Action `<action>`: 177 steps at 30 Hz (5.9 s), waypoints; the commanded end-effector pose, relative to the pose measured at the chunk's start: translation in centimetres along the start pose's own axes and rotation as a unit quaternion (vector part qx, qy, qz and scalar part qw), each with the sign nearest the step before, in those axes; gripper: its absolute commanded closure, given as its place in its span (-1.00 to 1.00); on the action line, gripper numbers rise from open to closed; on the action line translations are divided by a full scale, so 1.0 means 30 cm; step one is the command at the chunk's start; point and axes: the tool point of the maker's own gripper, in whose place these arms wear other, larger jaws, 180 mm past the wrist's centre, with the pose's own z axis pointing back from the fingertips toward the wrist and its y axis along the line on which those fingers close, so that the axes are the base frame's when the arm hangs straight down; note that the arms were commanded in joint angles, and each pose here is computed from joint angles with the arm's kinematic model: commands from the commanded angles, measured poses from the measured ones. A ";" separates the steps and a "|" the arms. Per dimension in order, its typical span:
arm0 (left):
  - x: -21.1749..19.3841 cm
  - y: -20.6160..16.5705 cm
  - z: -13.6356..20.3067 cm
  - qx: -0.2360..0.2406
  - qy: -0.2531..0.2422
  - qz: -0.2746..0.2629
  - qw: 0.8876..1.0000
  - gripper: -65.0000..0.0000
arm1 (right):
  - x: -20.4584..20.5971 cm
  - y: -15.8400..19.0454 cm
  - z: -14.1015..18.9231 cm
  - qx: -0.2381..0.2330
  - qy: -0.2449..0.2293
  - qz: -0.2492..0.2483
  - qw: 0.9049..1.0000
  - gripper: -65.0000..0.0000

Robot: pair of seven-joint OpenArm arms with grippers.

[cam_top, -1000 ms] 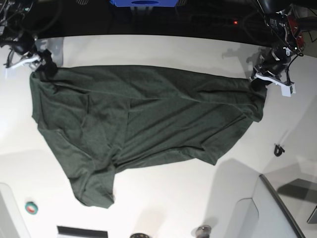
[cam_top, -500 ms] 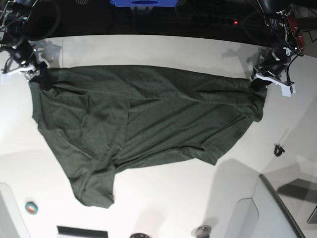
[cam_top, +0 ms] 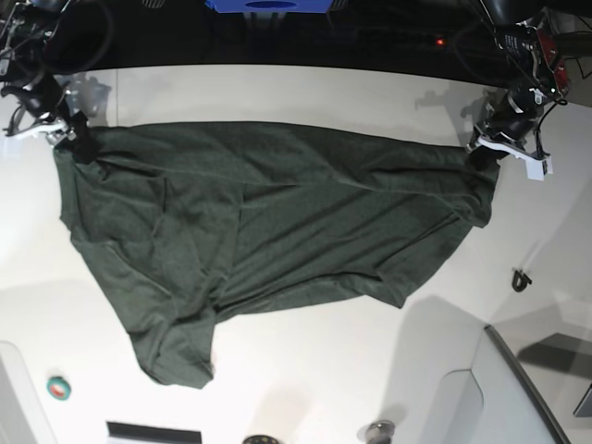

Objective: Layout the t-shirt on the table in an organized manner, then fold the t-shirt properly
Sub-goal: 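Lift the shirt edge with both grippers and swing it to flatten, then lay the shirt down flat and pull the edge taut with both grippers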

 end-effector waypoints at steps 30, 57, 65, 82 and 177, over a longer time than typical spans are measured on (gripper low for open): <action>0.076 -0.001 0.068 -0.004 -0.005 -0.078 0.997 1.00 | 0.075 0.051 0.032 -0.024 0.044 0.059 0.997 0.98; 0.075 0.051 0.230 0.043 0.102 -0.159 0.981 1.00 | 0.131 0.094 0.176 -0.081 0.060 0.104 0.989 0.98; 0.146 -0.064 0.107 0.024 0.098 -0.192 0.976 1.00 | 0.288 0.151 0.064 -0.061 0.041 0.084 0.994 0.98; 0.840 -0.676 -0.125 -0.076 -0.069 -0.276 0.956 1.00 | 1.033 0.699 0.011 0.030 -0.094 0.228 0.969 0.98; -0.126 0.090 0.228 0.067 0.152 -0.239 0.957 -0.03 | 0.058 -0.161 0.272 -0.136 0.035 0.107 0.984 -0.10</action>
